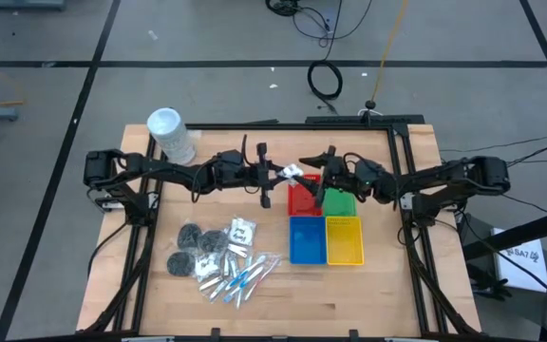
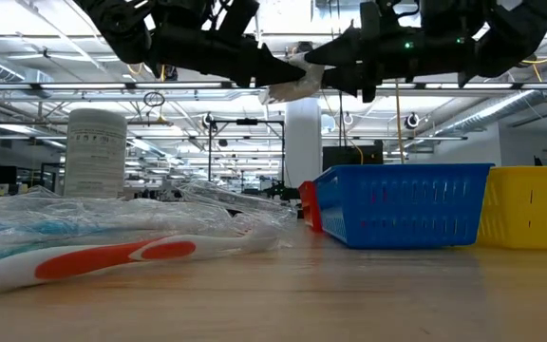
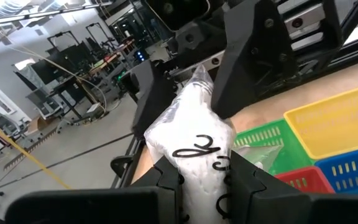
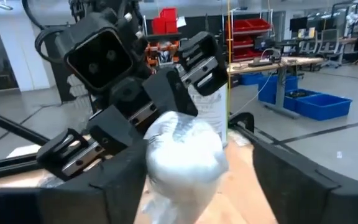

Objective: Pick & Place Travel size toiletries
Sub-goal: Put the cotton pack into the green bin

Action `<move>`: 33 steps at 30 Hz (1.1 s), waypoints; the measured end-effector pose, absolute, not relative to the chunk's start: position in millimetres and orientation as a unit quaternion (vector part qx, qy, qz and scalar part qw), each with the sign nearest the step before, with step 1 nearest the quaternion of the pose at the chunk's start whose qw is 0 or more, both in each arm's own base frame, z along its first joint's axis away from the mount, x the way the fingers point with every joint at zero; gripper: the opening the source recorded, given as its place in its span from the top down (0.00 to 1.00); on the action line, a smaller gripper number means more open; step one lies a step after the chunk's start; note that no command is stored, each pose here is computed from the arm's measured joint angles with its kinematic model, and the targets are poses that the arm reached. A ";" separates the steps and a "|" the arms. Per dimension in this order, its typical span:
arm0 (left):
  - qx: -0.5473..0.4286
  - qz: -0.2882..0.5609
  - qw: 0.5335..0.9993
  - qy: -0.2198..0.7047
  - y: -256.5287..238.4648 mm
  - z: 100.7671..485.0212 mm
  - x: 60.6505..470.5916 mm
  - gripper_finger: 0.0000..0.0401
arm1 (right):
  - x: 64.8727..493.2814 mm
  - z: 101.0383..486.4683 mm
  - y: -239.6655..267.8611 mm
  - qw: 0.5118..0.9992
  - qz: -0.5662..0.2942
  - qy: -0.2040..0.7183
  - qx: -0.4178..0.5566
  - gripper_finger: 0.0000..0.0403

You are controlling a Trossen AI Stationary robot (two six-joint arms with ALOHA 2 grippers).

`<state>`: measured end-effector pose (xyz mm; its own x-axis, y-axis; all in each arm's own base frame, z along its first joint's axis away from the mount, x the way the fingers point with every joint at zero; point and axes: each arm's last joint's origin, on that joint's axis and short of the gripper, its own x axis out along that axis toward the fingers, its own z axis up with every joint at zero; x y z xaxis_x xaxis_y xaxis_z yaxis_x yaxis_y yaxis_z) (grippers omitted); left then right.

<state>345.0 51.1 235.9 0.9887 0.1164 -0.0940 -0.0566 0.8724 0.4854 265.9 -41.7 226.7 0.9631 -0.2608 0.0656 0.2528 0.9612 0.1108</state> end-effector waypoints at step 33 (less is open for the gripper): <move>0.181 0.127 0.975 0.035 37.0 246.9 343.8 0.42 | 264.1 225.8 -39.9 0.995 -0.096 -0.012 0.001 0.97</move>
<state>343.8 37.0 246.9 0.9651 0.2608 -0.0226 -0.2353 0.9021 0.3617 264.1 -39.9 225.8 0.9813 -0.1910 0.0237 0.1910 0.9816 0.0047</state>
